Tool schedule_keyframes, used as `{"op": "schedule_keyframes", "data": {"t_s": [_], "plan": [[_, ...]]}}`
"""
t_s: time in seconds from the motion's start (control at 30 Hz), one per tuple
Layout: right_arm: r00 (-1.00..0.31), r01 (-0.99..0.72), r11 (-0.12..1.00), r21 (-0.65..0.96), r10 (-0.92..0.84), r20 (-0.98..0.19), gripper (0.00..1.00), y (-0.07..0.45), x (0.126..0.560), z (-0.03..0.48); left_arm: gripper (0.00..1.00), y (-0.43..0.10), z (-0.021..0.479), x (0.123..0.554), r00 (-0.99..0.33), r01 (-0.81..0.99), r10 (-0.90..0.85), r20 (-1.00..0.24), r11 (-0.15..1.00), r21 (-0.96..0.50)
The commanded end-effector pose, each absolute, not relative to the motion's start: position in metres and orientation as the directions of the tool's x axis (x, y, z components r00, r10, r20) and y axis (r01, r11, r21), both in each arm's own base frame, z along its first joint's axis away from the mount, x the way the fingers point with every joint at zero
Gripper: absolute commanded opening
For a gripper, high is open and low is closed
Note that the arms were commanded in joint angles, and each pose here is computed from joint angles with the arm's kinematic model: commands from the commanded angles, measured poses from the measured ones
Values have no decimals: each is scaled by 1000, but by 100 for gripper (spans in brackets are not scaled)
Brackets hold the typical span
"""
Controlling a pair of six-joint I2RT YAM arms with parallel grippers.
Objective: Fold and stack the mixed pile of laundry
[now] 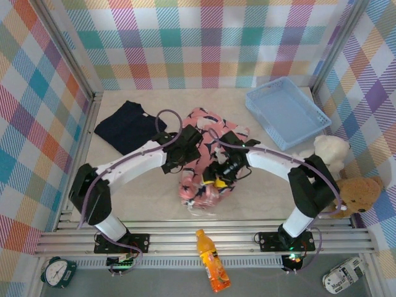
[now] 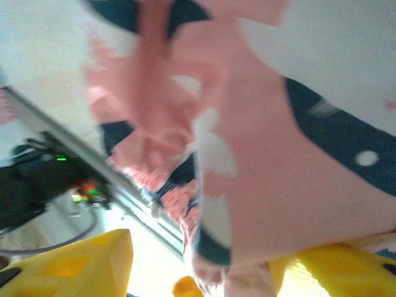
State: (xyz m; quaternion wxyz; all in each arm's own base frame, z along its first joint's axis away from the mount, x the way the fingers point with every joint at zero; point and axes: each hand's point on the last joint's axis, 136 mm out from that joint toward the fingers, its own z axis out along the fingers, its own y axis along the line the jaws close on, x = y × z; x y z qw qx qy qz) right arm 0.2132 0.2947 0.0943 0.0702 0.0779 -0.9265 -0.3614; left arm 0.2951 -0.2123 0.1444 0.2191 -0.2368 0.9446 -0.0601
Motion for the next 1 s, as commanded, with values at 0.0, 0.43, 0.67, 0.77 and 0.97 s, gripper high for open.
{"op": "schedule_keyframes", "data": {"t_s": [0.0, 0.43, 0.67, 0.77, 0.97], "plan": [[-975, -134, 632, 763, -223, 14, 63, 315, 226, 135, 100, -188, 171, 295, -726, -465, -519, -450, 854, -234], [-964, 114, 895, 431, 205, -171, 67, 144, 359, 99, 56, -253, 82, 263, -819, -459, -539, -199, 822, -337], [-940, 241, 877, 416, 318, -126, 67, 127, 419, 68, 46, -243, 35, 239, -844, -491, -522, -126, 845, -209], [-940, 241, 863, 443, 321, -113, 64, 134, 438, 60, 46, -214, 20, 224, -865, -474, -481, -143, 877, -82], [-944, 248, 831, 499, 324, -70, 47, 151, 464, 44, 48, -189, 2, 209, -919, -384, -374, -125, 920, 71]]}}
